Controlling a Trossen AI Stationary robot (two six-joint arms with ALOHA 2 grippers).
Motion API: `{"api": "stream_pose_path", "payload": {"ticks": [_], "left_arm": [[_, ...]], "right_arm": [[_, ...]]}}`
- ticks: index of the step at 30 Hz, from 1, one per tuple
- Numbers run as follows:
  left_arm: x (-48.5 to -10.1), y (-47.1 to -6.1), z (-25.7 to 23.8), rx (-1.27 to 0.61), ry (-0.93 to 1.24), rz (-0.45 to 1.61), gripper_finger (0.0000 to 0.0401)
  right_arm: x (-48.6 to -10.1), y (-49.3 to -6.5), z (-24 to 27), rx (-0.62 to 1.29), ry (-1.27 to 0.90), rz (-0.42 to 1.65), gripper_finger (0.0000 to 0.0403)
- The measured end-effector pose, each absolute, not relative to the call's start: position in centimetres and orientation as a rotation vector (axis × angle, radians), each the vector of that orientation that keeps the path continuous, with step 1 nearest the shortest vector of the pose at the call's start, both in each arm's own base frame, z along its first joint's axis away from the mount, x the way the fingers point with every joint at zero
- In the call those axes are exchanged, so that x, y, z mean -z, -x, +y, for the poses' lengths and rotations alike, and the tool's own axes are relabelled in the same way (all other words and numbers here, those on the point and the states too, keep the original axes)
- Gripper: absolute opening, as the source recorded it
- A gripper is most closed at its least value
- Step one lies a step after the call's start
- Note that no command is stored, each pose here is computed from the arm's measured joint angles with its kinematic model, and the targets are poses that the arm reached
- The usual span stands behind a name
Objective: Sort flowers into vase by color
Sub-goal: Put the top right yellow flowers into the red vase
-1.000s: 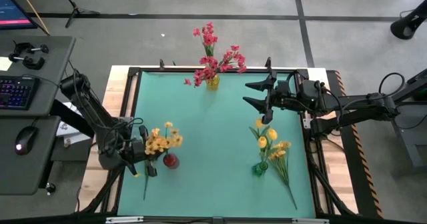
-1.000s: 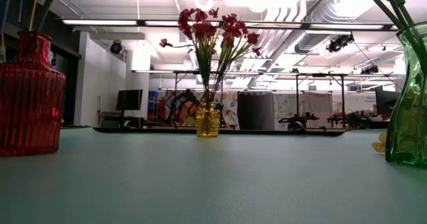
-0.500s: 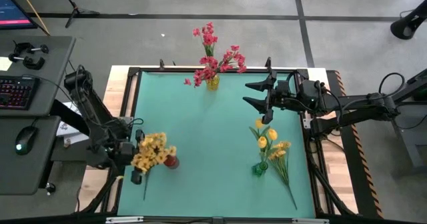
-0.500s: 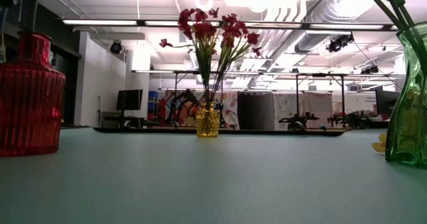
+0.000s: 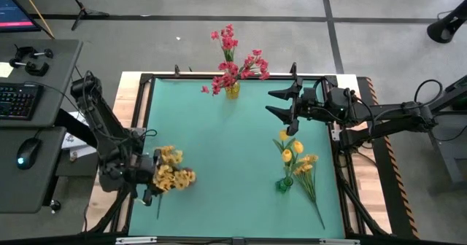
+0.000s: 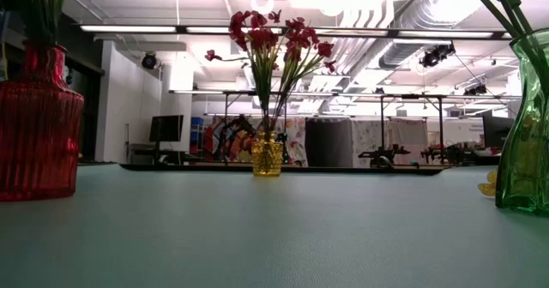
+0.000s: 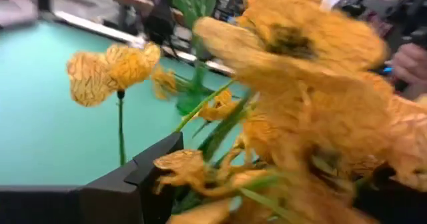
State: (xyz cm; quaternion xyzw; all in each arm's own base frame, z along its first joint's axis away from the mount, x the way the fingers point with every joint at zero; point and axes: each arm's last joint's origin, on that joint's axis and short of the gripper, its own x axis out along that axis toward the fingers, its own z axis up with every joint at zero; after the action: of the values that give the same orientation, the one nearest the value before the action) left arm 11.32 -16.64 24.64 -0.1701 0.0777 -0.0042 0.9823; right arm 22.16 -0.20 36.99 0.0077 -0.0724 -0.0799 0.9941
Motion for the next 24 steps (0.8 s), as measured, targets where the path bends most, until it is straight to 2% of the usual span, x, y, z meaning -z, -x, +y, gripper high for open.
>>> {"api": "stream_pose_path", "payload": {"ticks": [14, 18, 24], "left_arm": [[-25.2, -11.7, -16.8, 0.49, 0.713, 0.463, 0.0239], [-26.1, -11.8, -15.8, 0.48, 0.705, 0.398, 0.0239], [-26.4, -12.2, -14.3, 0.413, 0.566, 0.335, 0.0239]], "right_arm": [[-37.0, -22.2, -0.3, 0.178, -0.015, -0.145, 0.0229], [-37.0, -22.2, -0.3, 0.178, -0.015, -0.145, 0.0229], [-37.0, -22.2, -0.3, 0.178, -0.015, -0.145, 0.0229]]}}
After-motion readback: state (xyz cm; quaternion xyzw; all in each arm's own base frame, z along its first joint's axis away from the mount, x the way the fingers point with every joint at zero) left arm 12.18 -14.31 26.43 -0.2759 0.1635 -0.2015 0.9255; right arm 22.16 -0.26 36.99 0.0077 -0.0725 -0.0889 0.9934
